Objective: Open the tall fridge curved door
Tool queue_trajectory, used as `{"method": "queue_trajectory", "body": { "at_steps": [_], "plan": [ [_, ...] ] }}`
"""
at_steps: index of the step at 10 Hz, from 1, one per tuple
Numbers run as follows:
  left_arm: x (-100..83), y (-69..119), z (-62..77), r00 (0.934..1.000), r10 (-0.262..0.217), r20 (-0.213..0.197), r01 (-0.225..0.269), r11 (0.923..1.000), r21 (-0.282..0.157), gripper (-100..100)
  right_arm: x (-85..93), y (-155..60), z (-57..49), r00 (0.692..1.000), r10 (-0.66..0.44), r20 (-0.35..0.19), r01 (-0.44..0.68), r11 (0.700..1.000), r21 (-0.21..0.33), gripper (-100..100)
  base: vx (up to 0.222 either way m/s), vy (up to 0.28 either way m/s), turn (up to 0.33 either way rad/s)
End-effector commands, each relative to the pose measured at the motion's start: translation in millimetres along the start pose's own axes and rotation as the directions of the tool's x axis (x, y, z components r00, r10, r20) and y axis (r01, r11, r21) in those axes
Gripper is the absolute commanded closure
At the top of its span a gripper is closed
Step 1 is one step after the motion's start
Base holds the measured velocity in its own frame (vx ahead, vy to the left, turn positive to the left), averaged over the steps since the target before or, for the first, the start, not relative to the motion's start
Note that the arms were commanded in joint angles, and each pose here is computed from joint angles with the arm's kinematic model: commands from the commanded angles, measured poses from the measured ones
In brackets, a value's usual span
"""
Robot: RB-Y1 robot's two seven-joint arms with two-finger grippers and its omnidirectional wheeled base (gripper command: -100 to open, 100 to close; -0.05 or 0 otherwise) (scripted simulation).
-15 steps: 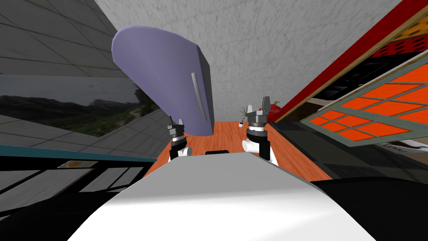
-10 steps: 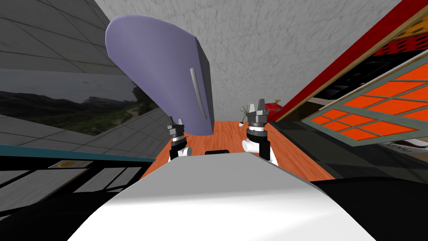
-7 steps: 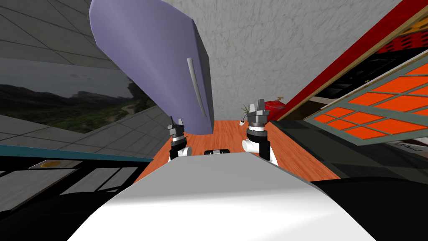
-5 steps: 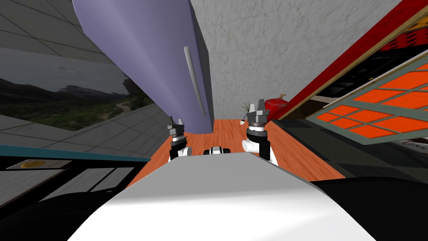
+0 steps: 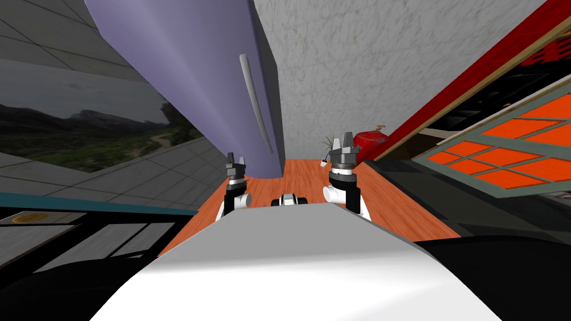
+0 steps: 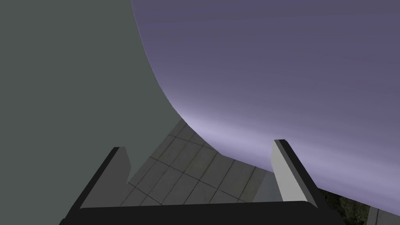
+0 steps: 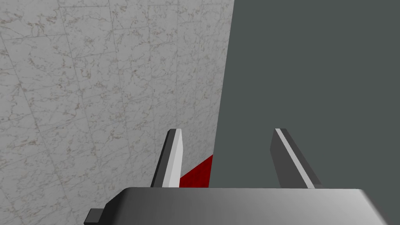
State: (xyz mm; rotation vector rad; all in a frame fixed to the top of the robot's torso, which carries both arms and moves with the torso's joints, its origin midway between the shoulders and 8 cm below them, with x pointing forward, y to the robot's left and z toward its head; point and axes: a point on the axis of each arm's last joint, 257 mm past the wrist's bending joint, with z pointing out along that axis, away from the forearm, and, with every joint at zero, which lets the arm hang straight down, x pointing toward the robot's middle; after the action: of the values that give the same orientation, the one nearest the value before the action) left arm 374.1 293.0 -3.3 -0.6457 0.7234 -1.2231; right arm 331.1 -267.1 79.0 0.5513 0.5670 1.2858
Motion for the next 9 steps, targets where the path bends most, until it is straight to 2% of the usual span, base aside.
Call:
{"method": "queue_trajectory", "body": {
  "at_steps": [1,3,4,6,7,9],
  "plan": [
    [-7.0,12.8,12.0,0.9992,0.034,-0.018,-0.035,0.9992,-0.021,-100,0.0,0.0,0.0,1.000,0.000,0.000,0.000,1.000,0.000,0,0.058,-0.092,0.021],
    [-20.7,27.3,28.9,0.9971,0.074,-0.019,-0.075,0.9961,-0.047,-100,0.0,0.0,0.0,1.000,0.000,0.000,0.000,1.000,0.000,0,0.070,-0.101,0.041],
    [-20.7,27.6,28.9,0.9971,0.074,-0.019,-0.075,0.9960,-0.048,-100,0.0,0.0,0.0,1.000,0.000,0.000,0.000,1.000,0.000,0,0.062,-0.091,0.027],
    [-40.9,42.5,45.9,0.9940,0.110,0.003,-0.109,0.9907,-0.081,-100,0.0,0.0,0.0,1.000,0.000,0.000,0.000,1.000,0.000,0,0.067,-0.111,0.047],
    [-40.2,42.2,48.3,0.9942,0.107,0.003,-0.107,0.9910,-0.081,-100,0.0,0.0,0.0,1.000,0.000,0.000,0.000,1.000,0.000,0,0.068,-0.104,0.031],
    [-65.3,58.1,63.5,0.9901,0.134,0.043,-0.127,0.9841,-0.124,-100,0.0,0.0,0.0,1.000,0.000,0.000,0.000,1.000,0.000,0,0.104,-0.158,0.054]
  ]
}}
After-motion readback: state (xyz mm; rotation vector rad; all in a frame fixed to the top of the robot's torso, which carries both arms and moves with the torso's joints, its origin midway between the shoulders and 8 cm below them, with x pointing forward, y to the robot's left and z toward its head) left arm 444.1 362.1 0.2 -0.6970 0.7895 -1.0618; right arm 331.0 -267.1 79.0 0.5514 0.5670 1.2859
